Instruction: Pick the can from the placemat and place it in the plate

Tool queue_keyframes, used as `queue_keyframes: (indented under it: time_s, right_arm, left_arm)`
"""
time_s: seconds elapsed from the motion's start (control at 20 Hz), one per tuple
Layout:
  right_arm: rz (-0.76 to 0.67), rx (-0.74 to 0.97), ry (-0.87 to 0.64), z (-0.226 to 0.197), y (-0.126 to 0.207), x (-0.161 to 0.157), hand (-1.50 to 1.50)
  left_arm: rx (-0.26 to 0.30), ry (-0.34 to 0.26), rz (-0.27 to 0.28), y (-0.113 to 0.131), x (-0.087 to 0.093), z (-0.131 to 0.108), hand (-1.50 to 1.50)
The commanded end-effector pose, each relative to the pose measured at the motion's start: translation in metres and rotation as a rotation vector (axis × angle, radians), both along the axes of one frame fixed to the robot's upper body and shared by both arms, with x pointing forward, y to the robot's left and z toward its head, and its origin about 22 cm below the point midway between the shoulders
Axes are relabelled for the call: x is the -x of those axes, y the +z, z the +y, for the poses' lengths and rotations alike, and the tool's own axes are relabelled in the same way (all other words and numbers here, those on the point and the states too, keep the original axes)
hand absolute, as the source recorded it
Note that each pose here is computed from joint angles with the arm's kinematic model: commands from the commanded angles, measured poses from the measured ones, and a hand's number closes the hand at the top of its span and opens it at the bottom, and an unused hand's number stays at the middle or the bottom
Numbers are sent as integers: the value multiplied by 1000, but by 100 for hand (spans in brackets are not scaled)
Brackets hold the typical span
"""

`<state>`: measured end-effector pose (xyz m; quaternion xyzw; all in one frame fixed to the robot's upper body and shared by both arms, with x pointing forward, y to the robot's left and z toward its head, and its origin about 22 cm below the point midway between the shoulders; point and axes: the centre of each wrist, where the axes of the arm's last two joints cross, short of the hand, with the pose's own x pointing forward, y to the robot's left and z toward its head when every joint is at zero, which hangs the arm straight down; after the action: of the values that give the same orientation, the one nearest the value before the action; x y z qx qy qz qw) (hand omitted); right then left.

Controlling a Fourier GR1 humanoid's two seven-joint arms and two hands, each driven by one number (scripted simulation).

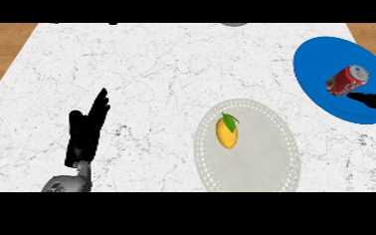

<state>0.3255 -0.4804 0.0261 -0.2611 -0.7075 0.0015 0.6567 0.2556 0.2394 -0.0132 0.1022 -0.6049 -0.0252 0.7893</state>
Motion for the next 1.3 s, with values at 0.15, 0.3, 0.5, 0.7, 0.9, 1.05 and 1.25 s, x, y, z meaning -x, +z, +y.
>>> queue_keyframes:
  time_s: [0.15, 0.3, 0.5, 0.7, 0.9, 1.05, 1.25]
  right_arm:
    - [50, 31, -42, 9, -3, -6, -150]
    - [36, 42, -69, -5, -6, 8, -150]
    - [58, 46, -112, -15, 10, 7, -150]
    - [86, 82, -116, -36, 7, 31, -150]
    - [88, 88, -159, -33, -4, 35, -150]
    - [88, 99, -171, -34, -7, 40, -150]
    - [40, 74, -193, -60, -6, 71, -150]
  left_arm:
    - [6, 1, 6, 4, -15, 7, 0]
    - [-7, -1, -4, 11, 0, 5, 0]
    - [4, -26, -10, 6, -3, 0, 0]
    - [5, -15, 6, 2, -2, 9, 0]
    - [20, -4, -4, 10, -2, -3, 0]
    - [20, 0, -19, 8, 1, -13, 0]
    - [12, -16, 0, 3, 6, 15, 0]
